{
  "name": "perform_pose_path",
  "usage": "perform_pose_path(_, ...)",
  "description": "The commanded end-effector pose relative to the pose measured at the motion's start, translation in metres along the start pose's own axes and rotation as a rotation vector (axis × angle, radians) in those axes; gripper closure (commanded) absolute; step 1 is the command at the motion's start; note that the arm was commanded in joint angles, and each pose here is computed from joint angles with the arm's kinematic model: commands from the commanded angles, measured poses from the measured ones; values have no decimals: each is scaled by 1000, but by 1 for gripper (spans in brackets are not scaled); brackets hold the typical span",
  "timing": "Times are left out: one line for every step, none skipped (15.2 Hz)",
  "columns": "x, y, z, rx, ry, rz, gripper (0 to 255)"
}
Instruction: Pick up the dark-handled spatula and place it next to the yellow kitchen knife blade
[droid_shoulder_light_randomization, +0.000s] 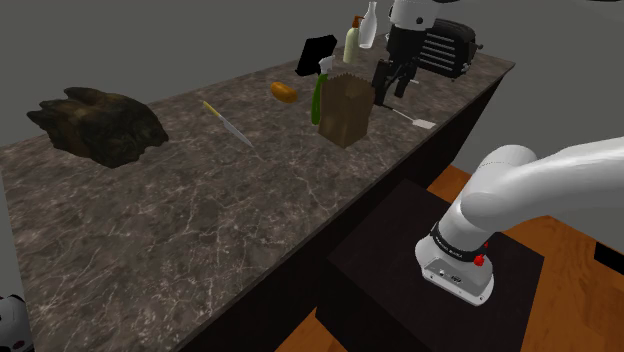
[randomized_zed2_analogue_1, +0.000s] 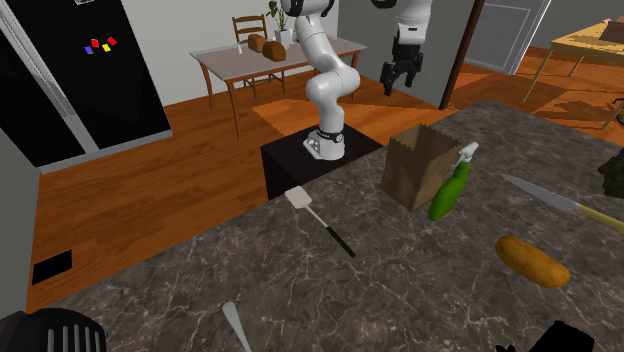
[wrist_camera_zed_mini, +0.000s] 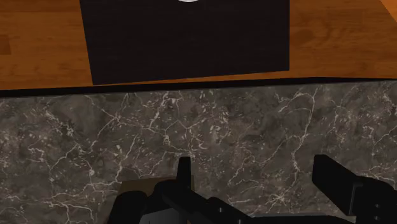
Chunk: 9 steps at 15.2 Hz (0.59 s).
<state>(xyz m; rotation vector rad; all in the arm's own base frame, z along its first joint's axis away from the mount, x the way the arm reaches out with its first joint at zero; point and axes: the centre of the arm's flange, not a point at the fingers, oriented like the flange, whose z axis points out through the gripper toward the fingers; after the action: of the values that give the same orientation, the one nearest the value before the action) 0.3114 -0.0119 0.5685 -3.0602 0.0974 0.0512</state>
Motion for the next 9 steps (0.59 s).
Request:
perform_pose_path(0,0,0,0,0,0,0)
perform_pose_path(3,11,5,-2,3,-1,0)
perform_pose_path(6,23,10,-4,6,-1,0)
perform_pose_path(10,34,15,-7,9,-2,0)
perform_pose_path(13,45,20,-9,12,-2,0)
perform_pose_path(16,57,25,-11,15,-3,0)
perform_pose_path(19,68,30,-13,18,-4,0)
perform_pose_path(22,79,35,-16,20,-4,0)
perform_pose_path(26,91,40,-18,23,-5,0)
